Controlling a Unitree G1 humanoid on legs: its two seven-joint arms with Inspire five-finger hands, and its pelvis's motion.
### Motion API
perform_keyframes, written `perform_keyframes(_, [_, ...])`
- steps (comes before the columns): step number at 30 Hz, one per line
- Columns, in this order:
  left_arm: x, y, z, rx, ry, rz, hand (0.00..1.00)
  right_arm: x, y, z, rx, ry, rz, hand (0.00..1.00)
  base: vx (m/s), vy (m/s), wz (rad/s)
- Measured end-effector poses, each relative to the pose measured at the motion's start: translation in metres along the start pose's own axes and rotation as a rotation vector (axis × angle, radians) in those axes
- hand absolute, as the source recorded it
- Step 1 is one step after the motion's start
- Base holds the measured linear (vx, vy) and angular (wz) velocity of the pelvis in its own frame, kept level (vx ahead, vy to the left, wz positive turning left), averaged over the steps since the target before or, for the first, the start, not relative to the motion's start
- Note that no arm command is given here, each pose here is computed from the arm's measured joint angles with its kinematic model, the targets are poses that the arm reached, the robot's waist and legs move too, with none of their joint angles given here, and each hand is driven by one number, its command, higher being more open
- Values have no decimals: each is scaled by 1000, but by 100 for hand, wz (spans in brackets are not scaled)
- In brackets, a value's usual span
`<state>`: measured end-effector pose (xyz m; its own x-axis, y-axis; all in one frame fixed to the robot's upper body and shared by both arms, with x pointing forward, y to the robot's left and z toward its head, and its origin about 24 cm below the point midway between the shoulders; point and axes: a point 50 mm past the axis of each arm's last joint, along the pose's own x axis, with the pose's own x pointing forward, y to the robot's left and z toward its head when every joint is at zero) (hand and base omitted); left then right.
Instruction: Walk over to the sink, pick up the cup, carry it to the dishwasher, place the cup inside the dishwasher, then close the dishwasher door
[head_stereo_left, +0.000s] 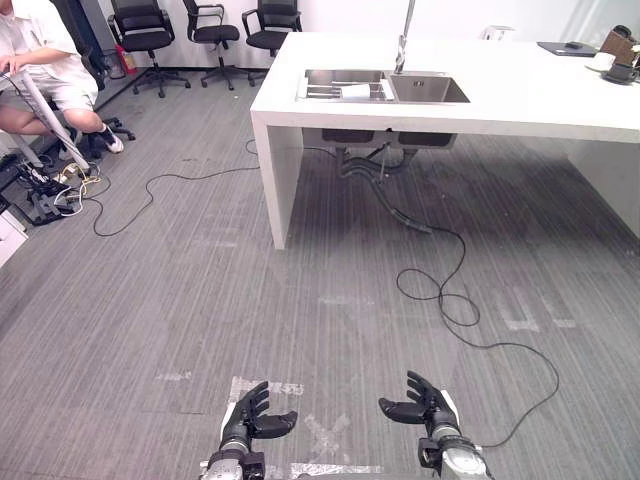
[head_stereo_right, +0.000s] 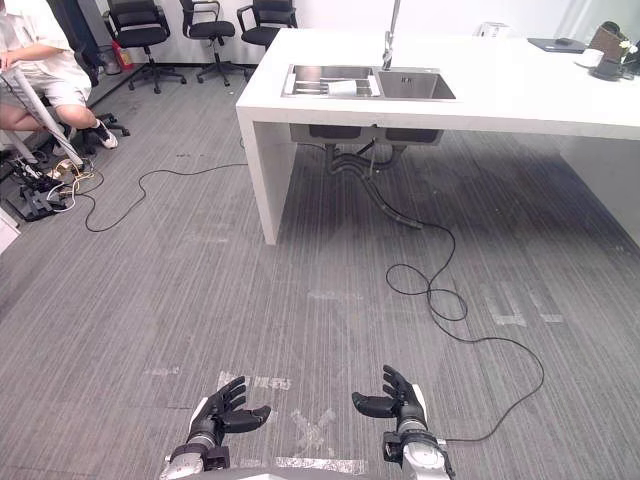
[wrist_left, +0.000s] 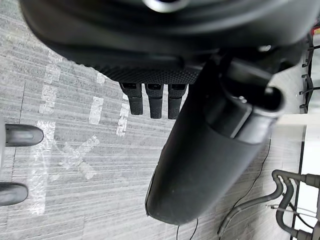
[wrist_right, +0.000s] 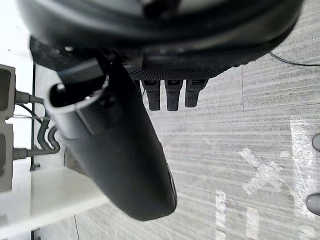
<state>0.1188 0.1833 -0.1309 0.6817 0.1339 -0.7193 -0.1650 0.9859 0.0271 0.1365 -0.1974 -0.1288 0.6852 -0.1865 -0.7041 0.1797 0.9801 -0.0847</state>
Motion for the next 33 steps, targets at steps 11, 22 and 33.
perform_keyframes(11, [0, 11, 1, -11, -2, 35, 90, 1, -13, 2, 43, -5, -44, 90, 0, 0, 0])
perform_keyframes(22, [0, 11, 1, -32, -3, 37, 90, 2, -16, 5, 60, -14, -59, 90, -6, -5, -2])
perform_keyframes(33, [0, 11, 3, -52, -9, 38, 90, 2, -16, 15, 65, -55, -62, 90, 17, -7, -9])
